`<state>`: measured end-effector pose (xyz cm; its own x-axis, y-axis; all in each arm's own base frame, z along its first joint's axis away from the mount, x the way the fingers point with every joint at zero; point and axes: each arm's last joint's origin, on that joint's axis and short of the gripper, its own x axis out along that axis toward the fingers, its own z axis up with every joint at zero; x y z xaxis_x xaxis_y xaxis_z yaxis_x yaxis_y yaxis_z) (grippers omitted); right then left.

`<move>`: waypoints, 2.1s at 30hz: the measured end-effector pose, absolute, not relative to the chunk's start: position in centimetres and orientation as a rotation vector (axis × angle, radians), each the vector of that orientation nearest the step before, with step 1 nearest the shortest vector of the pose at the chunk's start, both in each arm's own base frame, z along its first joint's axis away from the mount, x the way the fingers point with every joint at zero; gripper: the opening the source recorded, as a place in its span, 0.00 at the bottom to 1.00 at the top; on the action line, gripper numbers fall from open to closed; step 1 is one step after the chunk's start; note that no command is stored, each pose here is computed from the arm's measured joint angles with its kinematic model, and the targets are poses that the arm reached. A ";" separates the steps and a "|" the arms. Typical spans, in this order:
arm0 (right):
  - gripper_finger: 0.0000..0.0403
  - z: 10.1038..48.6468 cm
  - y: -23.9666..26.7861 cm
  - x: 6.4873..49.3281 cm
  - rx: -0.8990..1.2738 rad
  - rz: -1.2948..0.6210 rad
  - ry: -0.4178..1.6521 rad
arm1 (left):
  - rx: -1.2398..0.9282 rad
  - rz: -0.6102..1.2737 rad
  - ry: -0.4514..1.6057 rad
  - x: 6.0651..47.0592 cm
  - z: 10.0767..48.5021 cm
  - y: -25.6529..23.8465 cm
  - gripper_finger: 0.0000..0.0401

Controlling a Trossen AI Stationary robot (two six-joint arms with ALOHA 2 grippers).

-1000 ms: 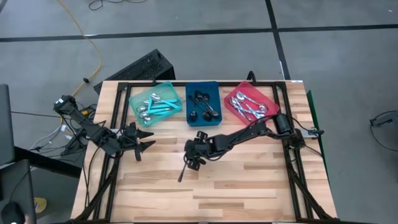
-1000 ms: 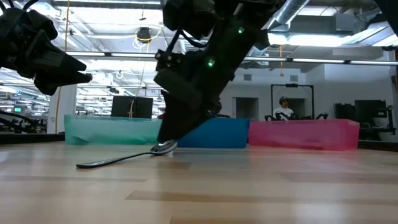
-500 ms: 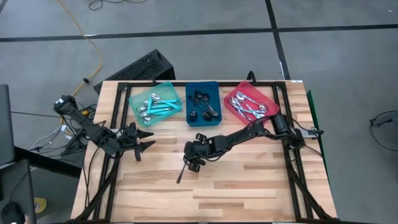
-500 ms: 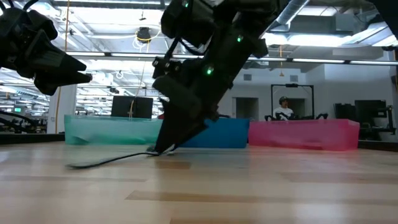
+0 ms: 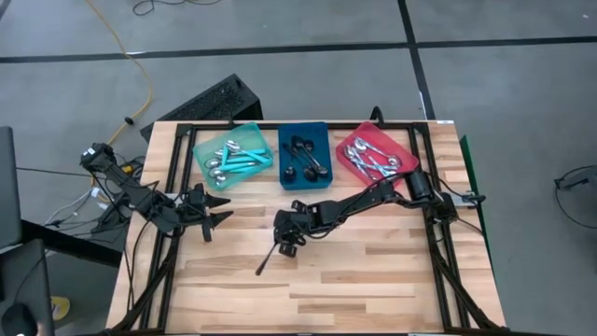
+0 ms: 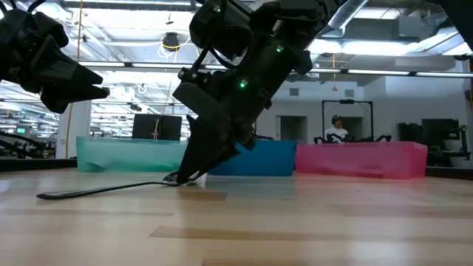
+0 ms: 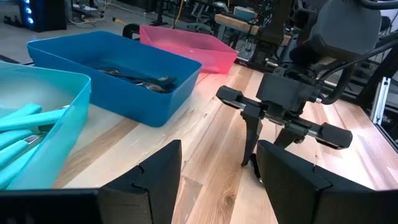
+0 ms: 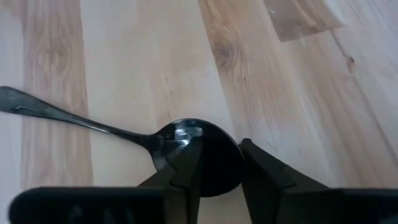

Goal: Sort silverware by color (type)
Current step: Put the black spoon into the blue bin

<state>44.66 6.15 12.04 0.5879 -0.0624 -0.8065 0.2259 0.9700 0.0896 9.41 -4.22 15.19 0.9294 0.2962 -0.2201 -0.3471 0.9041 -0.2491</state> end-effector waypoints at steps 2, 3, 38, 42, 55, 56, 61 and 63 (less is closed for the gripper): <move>0.26 12.1 6.1 44.6 0.210 -0.180 0.929 | -0.290 0.334 0.179 9.4 15.2 -4.2 0.48; 0.25 12.1 5.9 44.7 0.224 -0.189 0.928 | -0.290 0.334 0.179 9.4 15.2 -4.2 0.48; 0.31 11.8 10.6 38.6 0.170 -0.517 1.292 | -0.292 0.326 0.183 9.4 15.2 -4.2 0.48; 0.43 12.4 10.8 37.9 0.125 -0.521 1.324 | -0.291 0.326 0.183 9.4 15.2 -4.2 0.48; 0.54 14.5 10.8 37.7 0.029 -0.395 1.317 | -0.291 0.326 0.183 9.4 15.2 -4.2 0.48; 0.54 14.5 10.7 37.6 0.024 -0.392 1.319 | -0.291 0.325 0.183 9.4 15.2 -4.2 0.48; 0.54 14.6 10.8 37.6 0.020 -0.361 1.333 | -0.291 0.326 0.183 9.4 15.2 -4.2 0.48; 0.54 14.6 10.8 37.6 0.020 -0.349 1.337 | -0.290 0.326 0.183 9.4 15.2 -4.2 0.48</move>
<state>37.62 10.82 14.62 0.1881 -0.2362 -0.9533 0.2595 0.9481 -0.1837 9.42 -4.24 15.18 0.9315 0.2876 -0.2226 -0.3398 0.9066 -0.2503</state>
